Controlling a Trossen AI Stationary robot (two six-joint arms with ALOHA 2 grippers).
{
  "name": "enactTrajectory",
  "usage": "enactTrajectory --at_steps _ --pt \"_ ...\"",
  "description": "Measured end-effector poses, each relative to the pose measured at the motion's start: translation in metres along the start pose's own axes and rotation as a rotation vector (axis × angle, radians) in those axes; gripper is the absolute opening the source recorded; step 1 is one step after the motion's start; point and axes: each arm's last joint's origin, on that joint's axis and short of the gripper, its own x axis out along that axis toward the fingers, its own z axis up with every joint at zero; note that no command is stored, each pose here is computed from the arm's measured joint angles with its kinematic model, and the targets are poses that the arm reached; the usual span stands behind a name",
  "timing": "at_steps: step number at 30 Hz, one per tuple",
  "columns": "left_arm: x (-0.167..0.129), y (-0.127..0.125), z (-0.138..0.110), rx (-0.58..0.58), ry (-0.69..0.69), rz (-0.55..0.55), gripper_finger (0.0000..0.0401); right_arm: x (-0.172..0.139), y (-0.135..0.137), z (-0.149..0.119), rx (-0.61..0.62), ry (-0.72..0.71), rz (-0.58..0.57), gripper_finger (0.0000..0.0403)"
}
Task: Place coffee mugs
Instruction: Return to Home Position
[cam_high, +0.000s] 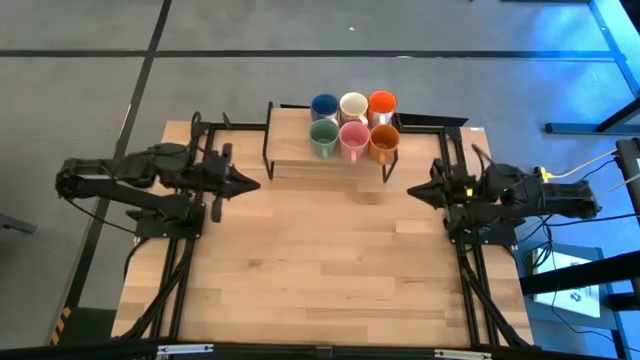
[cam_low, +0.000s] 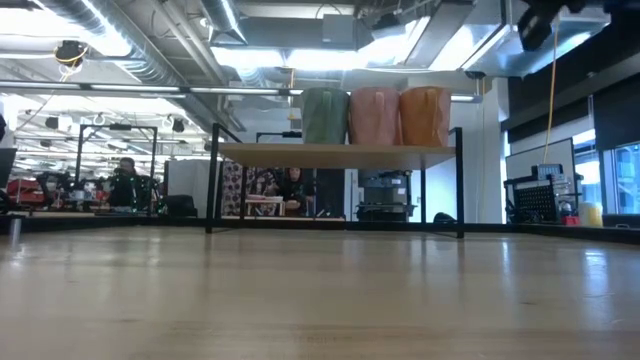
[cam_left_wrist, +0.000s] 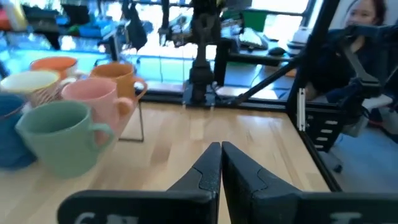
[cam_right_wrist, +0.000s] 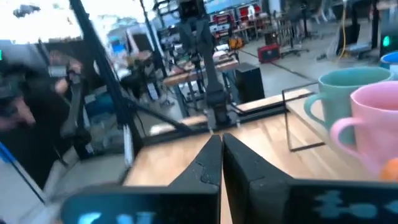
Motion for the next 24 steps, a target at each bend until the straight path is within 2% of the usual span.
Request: enactTrajectory --at_steps 4,6,9,14,24 --pt "0.016 0.002 -0.026 0.015 -0.089 -0.018 0.0007 -0.012 -0.006 -0.024 -0.105 -0.032 0.051 0.0001" --pt "0.019 0.003 -0.041 0.018 -0.157 -0.044 0.0007 -0.017 -0.009 -0.032 -0.117 -0.1 0.064 0.0001" --pt "0.02 0.005 -0.071 0.017 -0.19 -0.076 0.0007 -0.022 -0.014 -0.046 -0.132 -0.156 0.075 0.0001" --pt "0.018 0.009 -0.109 -0.016 -0.216 -0.082 0.0007 -0.024 -0.022 -0.07 -0.152 -0.144 0.062 0.0001" --pt "0.001 0.015 -0.151 -0.002 -0.282 -0.082 0.0007 -0.022 -0.032 -0.1 -0.176 -0.113 0.041 0.0001"
